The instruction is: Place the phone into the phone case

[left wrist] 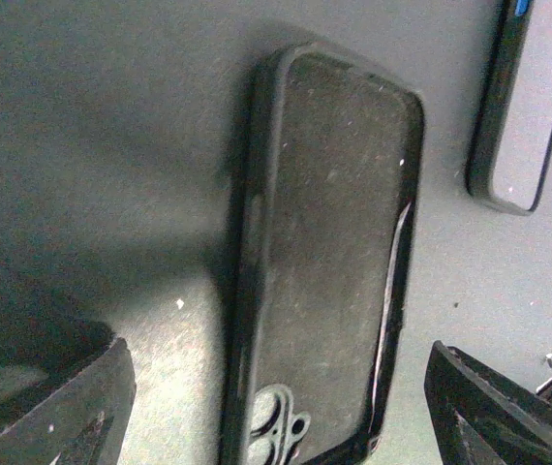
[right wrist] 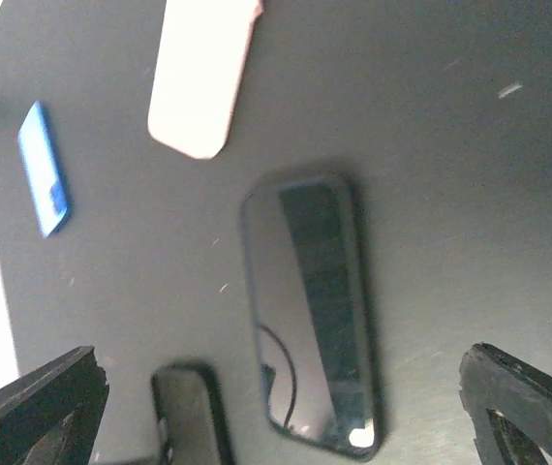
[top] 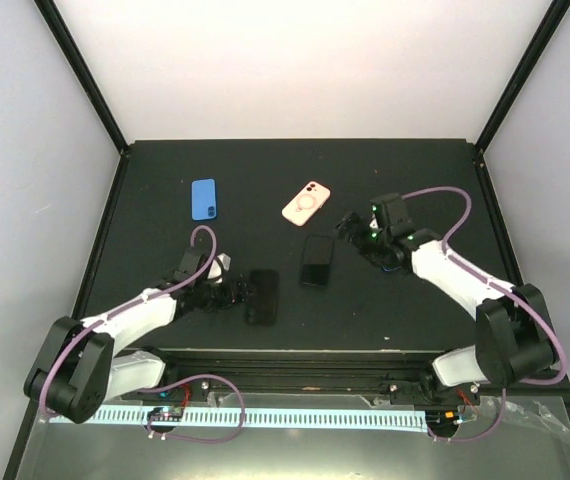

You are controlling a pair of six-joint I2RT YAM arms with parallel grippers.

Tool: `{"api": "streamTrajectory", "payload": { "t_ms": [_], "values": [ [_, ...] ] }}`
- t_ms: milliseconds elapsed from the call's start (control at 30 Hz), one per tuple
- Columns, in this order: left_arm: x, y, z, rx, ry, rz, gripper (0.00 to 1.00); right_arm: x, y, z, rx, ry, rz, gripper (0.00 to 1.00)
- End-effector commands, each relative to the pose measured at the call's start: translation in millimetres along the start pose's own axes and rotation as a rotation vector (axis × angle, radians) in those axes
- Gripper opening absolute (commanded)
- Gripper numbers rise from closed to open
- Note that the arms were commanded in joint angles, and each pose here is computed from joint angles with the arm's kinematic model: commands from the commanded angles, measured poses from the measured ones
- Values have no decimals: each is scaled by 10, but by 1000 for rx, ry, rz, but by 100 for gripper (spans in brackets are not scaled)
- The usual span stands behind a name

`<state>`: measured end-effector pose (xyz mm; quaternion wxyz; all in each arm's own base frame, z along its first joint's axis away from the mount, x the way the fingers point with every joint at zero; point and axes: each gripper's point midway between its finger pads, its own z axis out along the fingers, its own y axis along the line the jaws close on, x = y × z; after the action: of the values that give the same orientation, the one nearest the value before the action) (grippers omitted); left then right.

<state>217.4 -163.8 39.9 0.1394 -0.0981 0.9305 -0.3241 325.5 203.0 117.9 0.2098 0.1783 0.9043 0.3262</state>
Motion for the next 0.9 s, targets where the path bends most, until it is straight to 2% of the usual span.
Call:
{"api": "streamTrajectory", "payload": {
  "t_ms": [0, 367, 667, 867],
  "values": [
    [-68, -163, 58, 60, 4, 43, 83, -305, -552, -237, 272, -58, 56, 100],
    [40, -233, 147, 78, 37, 36, 83, -763, -1451, -577, 538, -125, 378, 98],
    [166, -335, 226, 116, 67, 20, 83, -799, -1656, -471, 606, -71, 529, 88],
    [290, -366, 234, 107, 97, 34, 83, -797, -1725, -397, 626, -61, 598, 87]
  ]
}}
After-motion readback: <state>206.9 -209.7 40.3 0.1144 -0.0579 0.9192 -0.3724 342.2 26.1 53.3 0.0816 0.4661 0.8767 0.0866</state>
